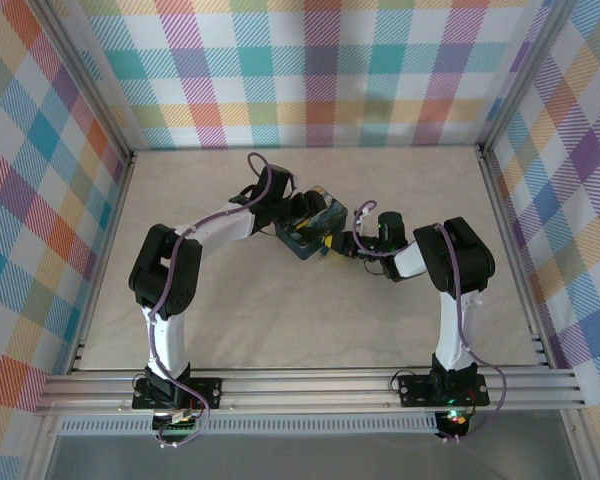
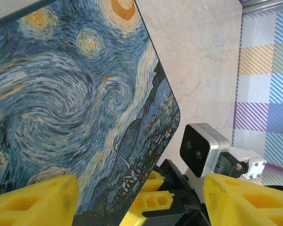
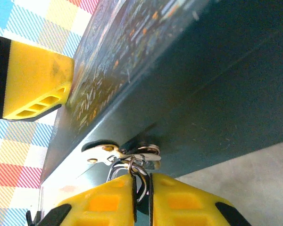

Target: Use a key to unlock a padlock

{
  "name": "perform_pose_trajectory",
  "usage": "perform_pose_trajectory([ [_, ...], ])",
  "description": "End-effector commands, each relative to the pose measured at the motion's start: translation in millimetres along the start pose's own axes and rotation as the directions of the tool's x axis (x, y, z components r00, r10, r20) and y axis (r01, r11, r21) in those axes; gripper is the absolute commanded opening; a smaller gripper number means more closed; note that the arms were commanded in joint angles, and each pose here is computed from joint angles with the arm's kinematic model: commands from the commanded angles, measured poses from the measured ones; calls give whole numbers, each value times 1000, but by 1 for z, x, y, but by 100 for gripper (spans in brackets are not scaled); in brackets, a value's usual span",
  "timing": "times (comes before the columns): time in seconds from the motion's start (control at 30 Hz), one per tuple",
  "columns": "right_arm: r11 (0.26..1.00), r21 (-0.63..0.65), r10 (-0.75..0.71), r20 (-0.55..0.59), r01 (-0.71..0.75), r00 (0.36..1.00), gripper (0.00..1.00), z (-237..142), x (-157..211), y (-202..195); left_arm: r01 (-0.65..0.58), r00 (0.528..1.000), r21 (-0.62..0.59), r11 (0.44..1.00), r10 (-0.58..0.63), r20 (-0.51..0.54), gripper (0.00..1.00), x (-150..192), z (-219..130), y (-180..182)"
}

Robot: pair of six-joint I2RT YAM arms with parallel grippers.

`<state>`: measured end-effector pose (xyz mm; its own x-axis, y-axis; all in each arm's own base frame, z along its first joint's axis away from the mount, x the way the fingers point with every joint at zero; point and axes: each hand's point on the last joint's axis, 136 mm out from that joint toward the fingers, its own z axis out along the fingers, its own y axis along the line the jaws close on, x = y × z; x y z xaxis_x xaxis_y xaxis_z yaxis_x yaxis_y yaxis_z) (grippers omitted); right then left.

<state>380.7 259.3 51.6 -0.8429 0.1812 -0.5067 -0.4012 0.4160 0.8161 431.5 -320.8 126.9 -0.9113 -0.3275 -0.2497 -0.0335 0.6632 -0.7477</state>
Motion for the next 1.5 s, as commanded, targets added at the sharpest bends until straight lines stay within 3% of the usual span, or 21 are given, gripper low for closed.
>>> perform_pose_trajectory([
  [0.0, 998, -35, -46, 26, 47, 999, 14, 2, -9, 11, 27, 998, -54, 998, -30, -51, 70, 19, 5, 19],
  [0.47, 1000, 7, -8, 74, 7, 997, 3, 0, -17, 7, 28, 998, -61, 998, -31, -51, 70, 21, 4, 22],
  [1.47, 980, 94, 145, 244, -173, 959, 1, -13, -43, -5, 29, 997, -78, 997, -34, -63, 71, 32, 5, 29],
])
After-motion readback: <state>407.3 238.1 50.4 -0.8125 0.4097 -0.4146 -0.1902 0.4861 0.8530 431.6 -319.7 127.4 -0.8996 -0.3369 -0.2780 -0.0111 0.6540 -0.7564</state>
